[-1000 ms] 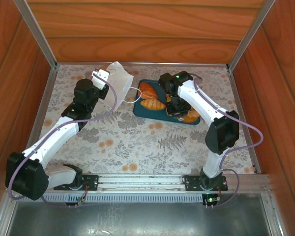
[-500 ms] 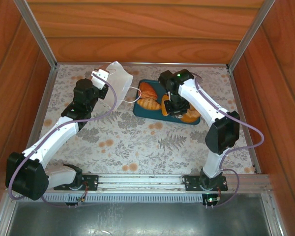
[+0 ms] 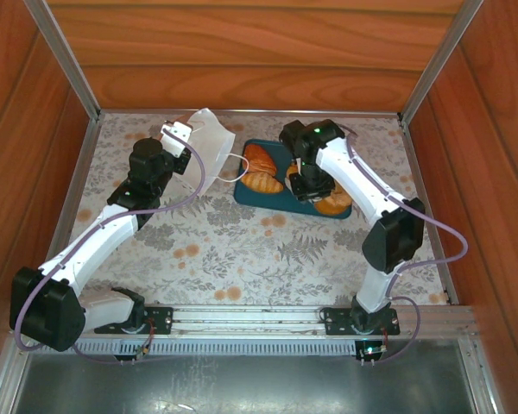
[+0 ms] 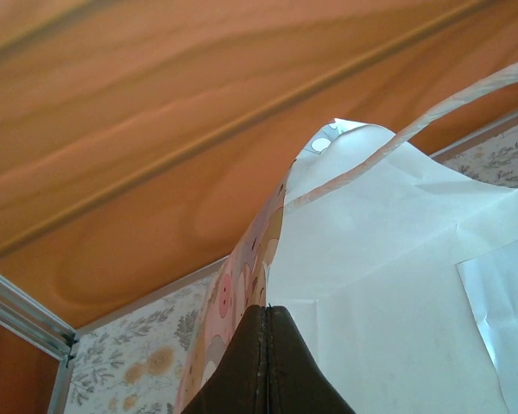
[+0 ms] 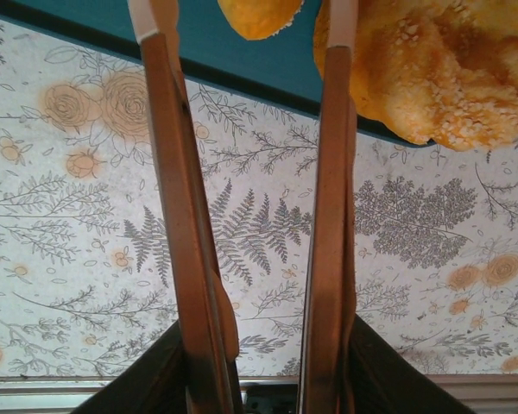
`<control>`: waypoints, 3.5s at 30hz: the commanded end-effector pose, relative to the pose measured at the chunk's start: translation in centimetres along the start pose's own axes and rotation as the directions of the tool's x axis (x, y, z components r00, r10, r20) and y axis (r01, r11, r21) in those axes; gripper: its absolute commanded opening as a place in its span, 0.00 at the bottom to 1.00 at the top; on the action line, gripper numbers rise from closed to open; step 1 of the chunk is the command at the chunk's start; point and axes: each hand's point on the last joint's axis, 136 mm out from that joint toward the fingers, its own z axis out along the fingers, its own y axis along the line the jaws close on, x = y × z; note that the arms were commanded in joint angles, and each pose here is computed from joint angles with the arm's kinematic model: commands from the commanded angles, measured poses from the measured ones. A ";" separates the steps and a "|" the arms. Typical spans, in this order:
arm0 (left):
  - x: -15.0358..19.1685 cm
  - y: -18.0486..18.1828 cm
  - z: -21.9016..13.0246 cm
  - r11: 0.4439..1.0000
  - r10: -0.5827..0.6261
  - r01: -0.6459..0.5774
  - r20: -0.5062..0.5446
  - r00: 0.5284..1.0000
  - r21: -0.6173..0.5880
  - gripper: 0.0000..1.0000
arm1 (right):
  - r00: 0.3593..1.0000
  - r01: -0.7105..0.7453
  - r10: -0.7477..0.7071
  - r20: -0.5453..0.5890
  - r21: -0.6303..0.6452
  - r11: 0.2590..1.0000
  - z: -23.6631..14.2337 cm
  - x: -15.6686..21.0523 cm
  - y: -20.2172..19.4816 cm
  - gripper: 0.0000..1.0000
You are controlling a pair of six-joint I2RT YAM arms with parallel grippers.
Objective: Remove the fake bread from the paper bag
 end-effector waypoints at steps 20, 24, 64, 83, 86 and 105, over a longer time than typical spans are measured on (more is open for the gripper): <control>-3.6 6.0 -1.8 0.781 -0.624 0.624 -0.014 0.781 -0.024 0.00 | 0.984 0.008 0.039 0.176 -0.255 0.967 -2.8 6.3 4.7 0.25; -3.0 6.2 -1.3 0.688 -0.725 0.726 -0.059 0.686 -0.013 0.00 | 0.984 0.025 0.026 0.177 -0.283 0.959 -1.8 6.9 5.9 0.25; 0.5 3.5 4.4 0.355 -0.903 0.934 -0.244 0.354 0.040 1.00 | 0.966 0.057 0.019 0.258 -0.283 0.957 -0.3 4.6 7.0 0.25; 0.1 4.8 -7.8 0.423 -0.898 0.906 -0.128 0.421 0.017 1.00 | 0.953 0.100 -0.034 0.300 -0.210 0.973 4.5 8.9 8.1 0.24; -0.3 5.5 -9.9 0.467 -0.881 0.884 -0.081 0.467 0.015 1.00 | 0.943 0.113 -0.050 0.330 -0.177 0.978 5.4 9.6 8.6 0.24; -0.1 6.8 -12.4 0.584 -0.811 0.812 0.030 0.584 -0.008 1.00 | 0.946 0.136 -0.163 0.280 0.114 0.984 13.4 11.8 11.4 0.43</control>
